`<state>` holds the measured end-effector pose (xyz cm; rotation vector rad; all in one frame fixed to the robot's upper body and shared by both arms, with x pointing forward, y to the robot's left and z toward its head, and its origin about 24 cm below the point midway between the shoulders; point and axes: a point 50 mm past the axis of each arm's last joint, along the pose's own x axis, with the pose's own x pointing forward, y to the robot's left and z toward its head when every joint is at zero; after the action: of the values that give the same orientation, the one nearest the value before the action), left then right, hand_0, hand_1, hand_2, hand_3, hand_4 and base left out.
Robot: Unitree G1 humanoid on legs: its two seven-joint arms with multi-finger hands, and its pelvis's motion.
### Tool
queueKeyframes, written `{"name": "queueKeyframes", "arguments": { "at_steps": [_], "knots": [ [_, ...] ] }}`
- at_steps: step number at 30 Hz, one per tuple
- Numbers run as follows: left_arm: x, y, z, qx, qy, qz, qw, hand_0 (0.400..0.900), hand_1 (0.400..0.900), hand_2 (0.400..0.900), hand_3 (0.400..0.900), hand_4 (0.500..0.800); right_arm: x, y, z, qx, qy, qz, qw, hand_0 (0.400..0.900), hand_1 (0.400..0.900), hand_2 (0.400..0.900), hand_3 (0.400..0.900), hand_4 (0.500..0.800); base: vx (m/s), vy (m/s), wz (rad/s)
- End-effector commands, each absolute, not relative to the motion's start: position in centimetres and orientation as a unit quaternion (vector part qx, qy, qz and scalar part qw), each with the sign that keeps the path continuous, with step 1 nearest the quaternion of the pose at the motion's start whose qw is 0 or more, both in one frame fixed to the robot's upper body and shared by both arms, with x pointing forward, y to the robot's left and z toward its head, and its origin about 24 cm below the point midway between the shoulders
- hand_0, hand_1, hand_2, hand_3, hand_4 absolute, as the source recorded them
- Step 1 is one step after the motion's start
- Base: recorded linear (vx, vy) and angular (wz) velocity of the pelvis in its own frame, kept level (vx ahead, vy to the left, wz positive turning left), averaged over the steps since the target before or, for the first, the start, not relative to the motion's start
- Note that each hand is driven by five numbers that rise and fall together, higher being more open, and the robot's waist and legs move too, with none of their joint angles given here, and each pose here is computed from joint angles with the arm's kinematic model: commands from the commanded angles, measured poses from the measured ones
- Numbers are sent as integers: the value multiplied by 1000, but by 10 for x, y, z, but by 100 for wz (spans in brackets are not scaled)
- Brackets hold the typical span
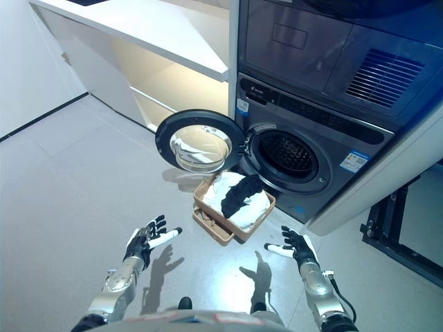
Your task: Put the clothes in the basket into the washing machine.
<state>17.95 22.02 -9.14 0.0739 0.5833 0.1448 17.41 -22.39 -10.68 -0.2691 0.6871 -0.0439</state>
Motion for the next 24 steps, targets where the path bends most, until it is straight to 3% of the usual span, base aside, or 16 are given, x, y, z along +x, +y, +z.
{"name": "queueKeyframes", "arguments": {
  "at_steps": [1, 8, 17, 24],
  "knots": [
    [212, 227, -64, 38, 206, 83, 974, 900, 900, 900, 900, 800, 204, -232, -81, -161, 259, -18, 952, 900, 900, 900, 900, 800, 0, 0, 0],
    [210, 230, -65, 20, 208, 99, 973, 900, 900, 900, 900, 800, 204, -231, -81, -162, 259, -16, 952, 900, 900, 900, 900, 800, 4, 2, -1],
    [210, 239, -67, 94, 219, 100, 966, 900, 900, 900, 900, 800, 209, -230, -79, -165, 253, -19, 953, 900, 900, 900, 900, 800, 9, 17, -4],
    [210, 241, -66, 90, 214, 105, 967, 900, 900, 900, 900, 800, 212, -233, -76, -166, 249, -26, 954, 900, 900, 900, 900, 800, 11, 51, -2]
  ]
}}
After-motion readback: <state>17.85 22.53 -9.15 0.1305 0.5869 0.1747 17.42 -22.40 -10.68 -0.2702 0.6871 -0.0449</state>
